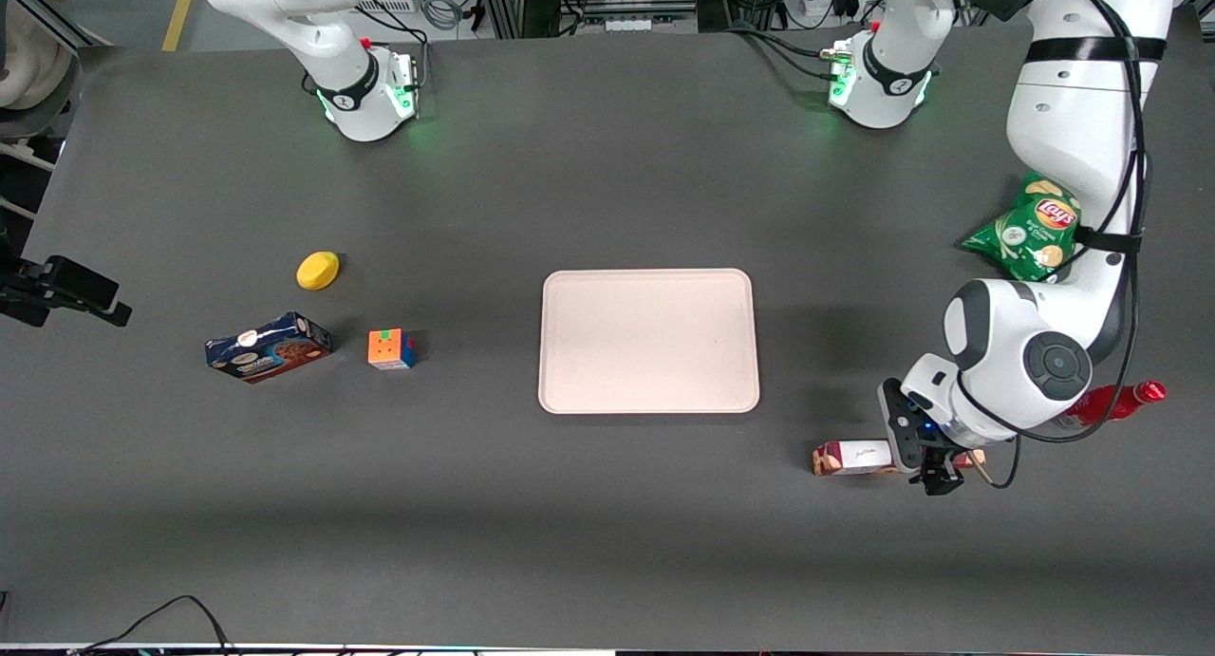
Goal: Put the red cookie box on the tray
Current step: 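Close the left gripper on the end of the cookie box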
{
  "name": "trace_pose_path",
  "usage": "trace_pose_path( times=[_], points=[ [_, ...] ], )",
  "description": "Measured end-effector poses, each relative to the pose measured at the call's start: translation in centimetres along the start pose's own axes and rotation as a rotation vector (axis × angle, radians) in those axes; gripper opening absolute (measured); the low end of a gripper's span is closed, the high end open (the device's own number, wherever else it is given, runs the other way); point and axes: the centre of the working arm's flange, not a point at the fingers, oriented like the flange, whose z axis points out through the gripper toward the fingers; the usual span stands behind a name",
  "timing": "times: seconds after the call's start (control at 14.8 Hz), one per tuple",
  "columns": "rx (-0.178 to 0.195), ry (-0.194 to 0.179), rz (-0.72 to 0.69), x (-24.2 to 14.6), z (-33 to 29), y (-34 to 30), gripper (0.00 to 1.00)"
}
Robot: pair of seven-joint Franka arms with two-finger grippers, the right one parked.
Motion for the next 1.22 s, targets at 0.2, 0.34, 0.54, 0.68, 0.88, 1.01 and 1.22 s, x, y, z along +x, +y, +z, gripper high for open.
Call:
trace_pose_path(
  times=[0.2,0.34,0.54,0.68,0.88,1.01,1.22],
  points=[
    [-0.018,0.004,-0.015,-0.1,0.8,0.5,1.0],
    [-0.028,0.006,-0.023,-0.2,1.3,0.8,0.96],
    [-0.035,0.005,-0.024,-0.2,1.8,1.1,0.9],
    [-0.032,0.007,-0.021,0.0,2.1,1.1,0.79],
    [-0.025,0.01,-0.021,0.3,2.2,1.1,0.53],
    [-0.024,0.012,-0.024,0.3,2.1,1.0,0.33],
    [-0.023,0.012,-0.025,0.3,2.1,1.0,0.19]
  ],
)
